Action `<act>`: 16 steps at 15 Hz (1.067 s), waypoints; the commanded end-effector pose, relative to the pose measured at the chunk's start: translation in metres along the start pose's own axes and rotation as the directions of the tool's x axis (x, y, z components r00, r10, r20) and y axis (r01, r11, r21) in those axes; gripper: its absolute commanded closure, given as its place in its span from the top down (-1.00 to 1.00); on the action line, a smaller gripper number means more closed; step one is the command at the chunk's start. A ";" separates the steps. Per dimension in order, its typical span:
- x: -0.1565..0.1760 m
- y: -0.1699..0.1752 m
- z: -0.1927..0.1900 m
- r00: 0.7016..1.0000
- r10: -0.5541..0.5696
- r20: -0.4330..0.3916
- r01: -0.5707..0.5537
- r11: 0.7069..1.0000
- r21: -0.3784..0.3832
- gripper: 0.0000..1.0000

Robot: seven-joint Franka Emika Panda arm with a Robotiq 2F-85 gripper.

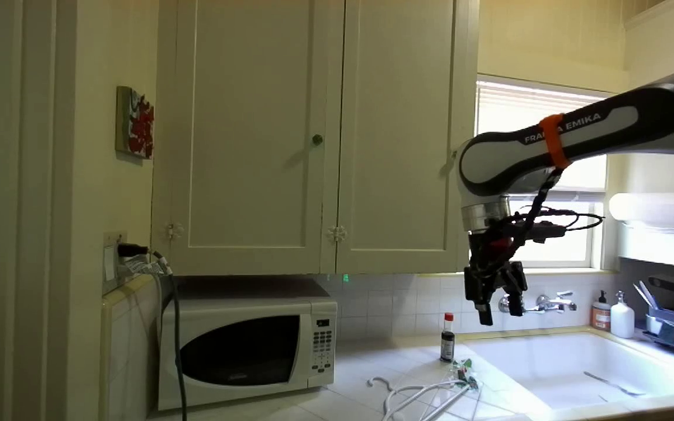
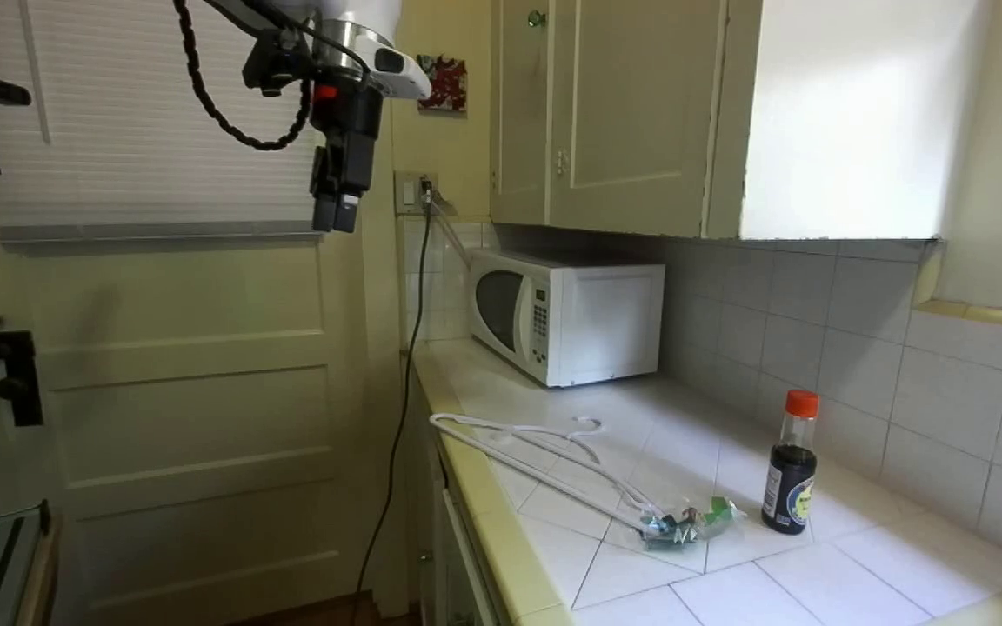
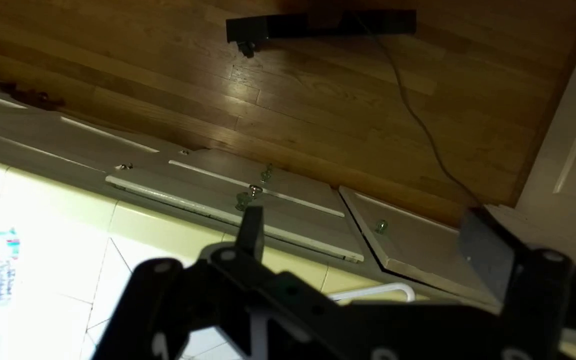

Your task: Hang the coat hanger on the cabinet's left door

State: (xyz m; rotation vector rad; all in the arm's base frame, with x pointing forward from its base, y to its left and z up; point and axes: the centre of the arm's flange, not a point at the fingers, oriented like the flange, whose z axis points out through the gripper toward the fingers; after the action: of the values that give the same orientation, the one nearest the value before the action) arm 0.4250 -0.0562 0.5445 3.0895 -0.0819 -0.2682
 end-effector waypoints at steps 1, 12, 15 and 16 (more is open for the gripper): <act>0.056 0.027 0.012 0.999 0.039 0.004 -0.039 0.999 0.021 1.00; 0.146 0.055 0.079 0.958 0.283 0.040 -0.279 0.957 -0.083 1.00; 0.133 0.054 0.081 0.983 0.176 -0.048 -0.181 0.975 -0.132 1.00; 0.126 0.059 0.088 0.991 0.132 -0.035 -0.136 0.977 -0.166 1.00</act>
State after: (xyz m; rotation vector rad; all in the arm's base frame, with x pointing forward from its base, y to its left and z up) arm 0.5570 -0.1230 0.4471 2.9339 -0.4461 -0.2873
